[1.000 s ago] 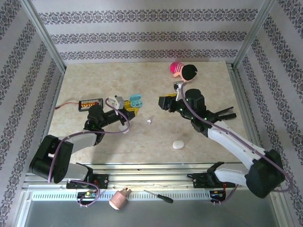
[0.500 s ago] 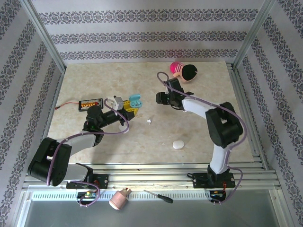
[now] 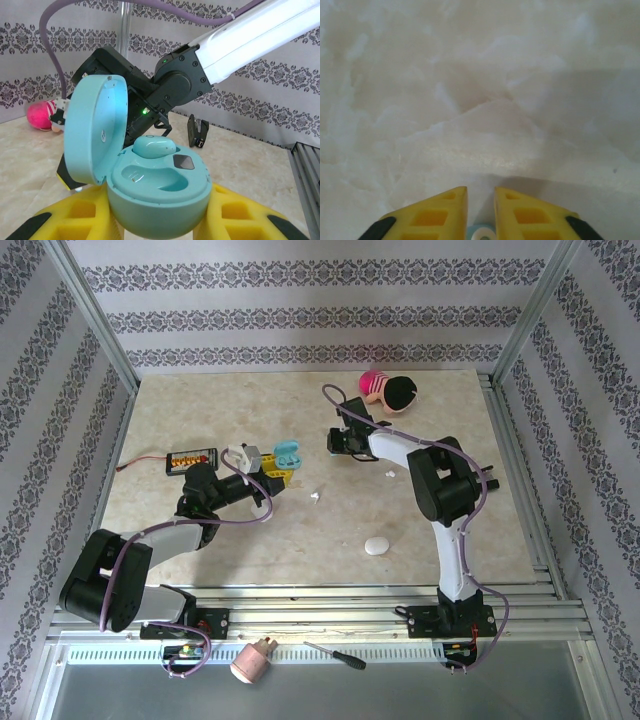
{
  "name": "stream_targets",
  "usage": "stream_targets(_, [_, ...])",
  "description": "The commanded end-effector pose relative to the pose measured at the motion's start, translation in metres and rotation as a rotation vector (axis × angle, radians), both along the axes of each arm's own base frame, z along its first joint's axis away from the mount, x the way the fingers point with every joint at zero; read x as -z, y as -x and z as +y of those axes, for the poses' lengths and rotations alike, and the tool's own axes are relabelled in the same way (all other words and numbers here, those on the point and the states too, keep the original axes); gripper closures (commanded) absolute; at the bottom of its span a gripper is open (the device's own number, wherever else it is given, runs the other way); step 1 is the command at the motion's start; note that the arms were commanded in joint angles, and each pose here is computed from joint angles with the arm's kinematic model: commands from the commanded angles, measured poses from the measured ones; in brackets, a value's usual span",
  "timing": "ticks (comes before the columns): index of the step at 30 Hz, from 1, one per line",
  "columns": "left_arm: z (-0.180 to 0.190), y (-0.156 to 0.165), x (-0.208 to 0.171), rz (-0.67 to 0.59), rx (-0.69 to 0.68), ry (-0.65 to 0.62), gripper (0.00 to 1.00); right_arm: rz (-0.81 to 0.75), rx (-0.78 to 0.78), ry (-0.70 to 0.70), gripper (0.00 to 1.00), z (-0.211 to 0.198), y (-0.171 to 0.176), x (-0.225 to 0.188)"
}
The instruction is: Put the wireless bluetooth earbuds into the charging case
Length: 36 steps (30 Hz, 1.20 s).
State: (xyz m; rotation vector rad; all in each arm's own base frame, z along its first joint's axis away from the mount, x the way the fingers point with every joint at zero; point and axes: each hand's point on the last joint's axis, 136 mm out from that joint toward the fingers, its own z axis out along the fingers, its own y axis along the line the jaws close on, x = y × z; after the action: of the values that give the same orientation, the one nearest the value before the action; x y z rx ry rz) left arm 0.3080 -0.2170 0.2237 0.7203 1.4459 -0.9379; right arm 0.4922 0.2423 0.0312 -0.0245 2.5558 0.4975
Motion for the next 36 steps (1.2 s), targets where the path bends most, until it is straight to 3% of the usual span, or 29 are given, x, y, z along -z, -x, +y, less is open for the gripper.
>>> stream_targets(1, [0.001, 0.001, -0.014, -0.047, 0.017, 0.028, 0.72, 0.024, 0.015, -0.002, 0.85, -0.007, 0.000, 0.000])
stream_targets(4, [0.001, 0.001, -0.014, -0.045, 0.017, 0.030, 0.72, 0.019, 0.018, -0.005, 0.90, -0.010, 0.005, -0.004])
stream_targets(22, [0.001, 0.003, -0.015, -0.044, 0.021, 0.040, 0.72, -0.041, 0.006, 0.017, 0.93, -0.016, 0.071, -0.031])
stream_targets(36, [0.001, 0.004, -0.019, -0.043, 0.029, 0.043, 0.72, -0.020, 0.037, 0.061, 0.88, -0.037, 0.142, 0.003])
